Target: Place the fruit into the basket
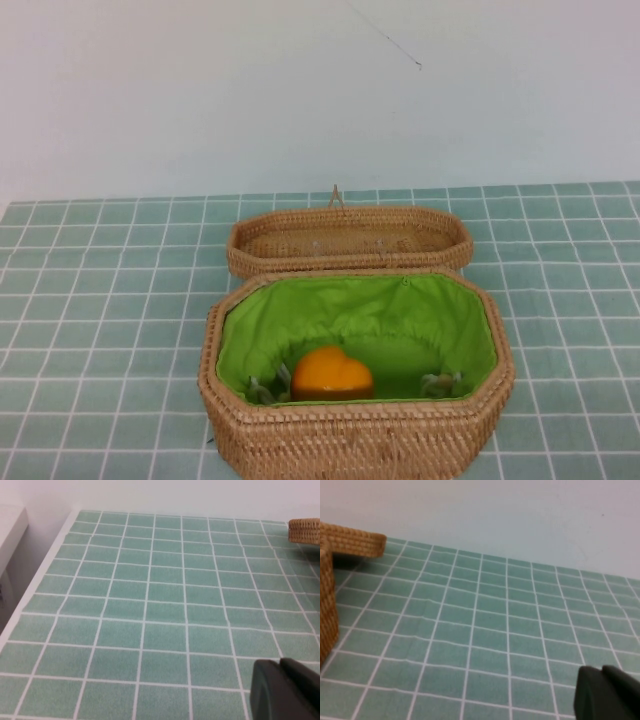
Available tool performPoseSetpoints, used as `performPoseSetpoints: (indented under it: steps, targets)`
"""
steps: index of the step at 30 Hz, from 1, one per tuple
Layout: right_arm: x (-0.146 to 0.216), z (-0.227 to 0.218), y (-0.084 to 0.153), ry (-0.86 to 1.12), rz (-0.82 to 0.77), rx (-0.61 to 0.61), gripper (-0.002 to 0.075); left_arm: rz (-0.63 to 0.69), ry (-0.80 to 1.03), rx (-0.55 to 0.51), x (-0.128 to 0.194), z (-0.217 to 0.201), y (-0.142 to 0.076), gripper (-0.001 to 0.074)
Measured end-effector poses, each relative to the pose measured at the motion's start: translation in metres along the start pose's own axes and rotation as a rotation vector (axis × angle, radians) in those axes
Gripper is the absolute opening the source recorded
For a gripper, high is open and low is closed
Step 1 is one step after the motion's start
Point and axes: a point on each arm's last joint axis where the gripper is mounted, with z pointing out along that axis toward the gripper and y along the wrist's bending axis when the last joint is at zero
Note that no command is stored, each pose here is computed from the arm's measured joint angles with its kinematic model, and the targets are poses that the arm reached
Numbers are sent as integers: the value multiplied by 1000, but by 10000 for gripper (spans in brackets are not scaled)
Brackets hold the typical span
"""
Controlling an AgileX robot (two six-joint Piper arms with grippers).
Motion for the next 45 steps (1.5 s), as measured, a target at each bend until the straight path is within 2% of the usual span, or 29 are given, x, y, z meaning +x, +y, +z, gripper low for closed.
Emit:
performPoseSetpoints:
  steps: [6,10,45]
  targets:
    - [5,1,-1,11,21,17,-3,0,0,0,0,0,0,0]
    - [11,1,-2,79,-23,29,-3,0,0,0,0,0,0,0]
    - [11,1,-3,80,-40,36,-3,0,0,0,0,0,0,0]
